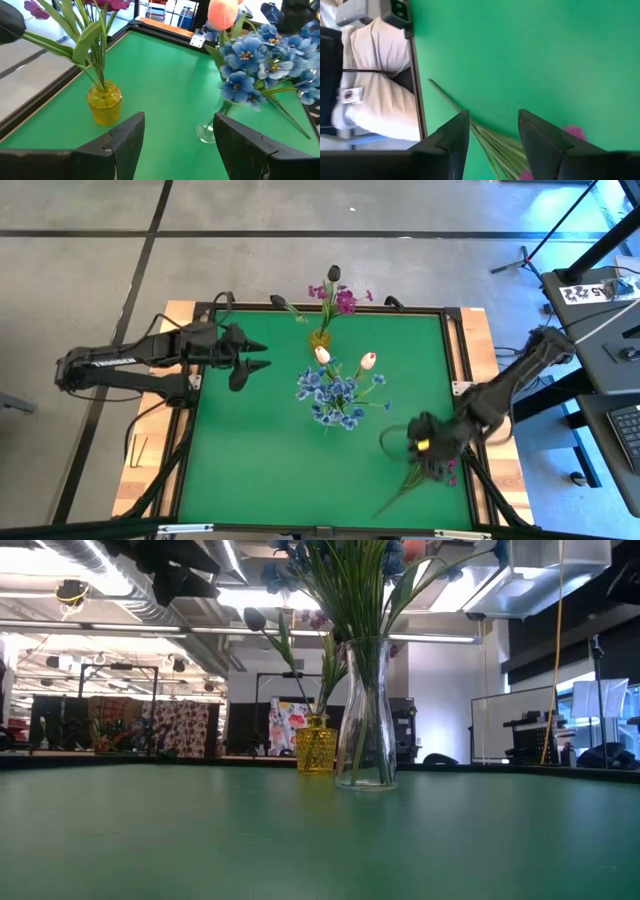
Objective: Sort flowers into vase by color
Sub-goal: Put the violet flowers in the yellow vase
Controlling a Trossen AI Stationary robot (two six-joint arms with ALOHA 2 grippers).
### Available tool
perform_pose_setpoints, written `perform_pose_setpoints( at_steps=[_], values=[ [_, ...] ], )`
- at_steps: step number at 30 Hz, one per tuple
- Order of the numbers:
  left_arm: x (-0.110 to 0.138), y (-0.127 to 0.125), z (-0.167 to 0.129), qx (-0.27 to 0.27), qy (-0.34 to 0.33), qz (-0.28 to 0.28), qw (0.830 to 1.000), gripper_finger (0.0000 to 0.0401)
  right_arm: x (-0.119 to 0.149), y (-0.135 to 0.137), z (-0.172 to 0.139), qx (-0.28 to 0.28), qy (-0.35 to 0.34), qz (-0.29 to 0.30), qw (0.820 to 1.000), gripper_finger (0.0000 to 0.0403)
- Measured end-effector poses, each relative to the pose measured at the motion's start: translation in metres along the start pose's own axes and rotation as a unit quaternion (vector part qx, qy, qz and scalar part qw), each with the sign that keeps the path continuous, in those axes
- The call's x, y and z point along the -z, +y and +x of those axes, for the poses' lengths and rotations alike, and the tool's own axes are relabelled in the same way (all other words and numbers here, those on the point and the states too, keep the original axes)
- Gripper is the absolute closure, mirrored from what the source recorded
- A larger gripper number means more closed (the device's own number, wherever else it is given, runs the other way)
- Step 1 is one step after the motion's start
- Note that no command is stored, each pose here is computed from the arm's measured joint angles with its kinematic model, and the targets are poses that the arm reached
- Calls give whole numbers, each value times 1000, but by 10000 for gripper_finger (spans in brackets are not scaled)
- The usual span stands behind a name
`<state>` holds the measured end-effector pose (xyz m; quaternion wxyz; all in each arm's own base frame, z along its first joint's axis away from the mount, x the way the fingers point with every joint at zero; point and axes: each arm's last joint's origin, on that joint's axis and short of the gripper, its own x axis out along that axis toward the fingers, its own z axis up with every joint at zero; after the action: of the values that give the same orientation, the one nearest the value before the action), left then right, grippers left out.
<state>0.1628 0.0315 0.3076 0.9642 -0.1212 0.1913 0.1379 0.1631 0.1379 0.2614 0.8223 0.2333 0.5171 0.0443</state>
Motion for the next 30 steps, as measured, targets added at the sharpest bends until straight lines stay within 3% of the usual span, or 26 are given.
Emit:
perform_pose_setpoints(
  at_steps=[6,16,21,30],
  values=[
    [2,-8,1,17,5,3,1000,171,20,32,53,14,1,-78,997,225],
    [6,-15,11,14,26,6,1000,171,46,37,126,43,109,-108,987,185],
    [8,-15,17,11,39,8,999,171,52,32,139,54,154,-128,978,178],
    [11,-16,26,8,57,8,998,171,54,27,139,75,171,-161,969,180]
  ],
)
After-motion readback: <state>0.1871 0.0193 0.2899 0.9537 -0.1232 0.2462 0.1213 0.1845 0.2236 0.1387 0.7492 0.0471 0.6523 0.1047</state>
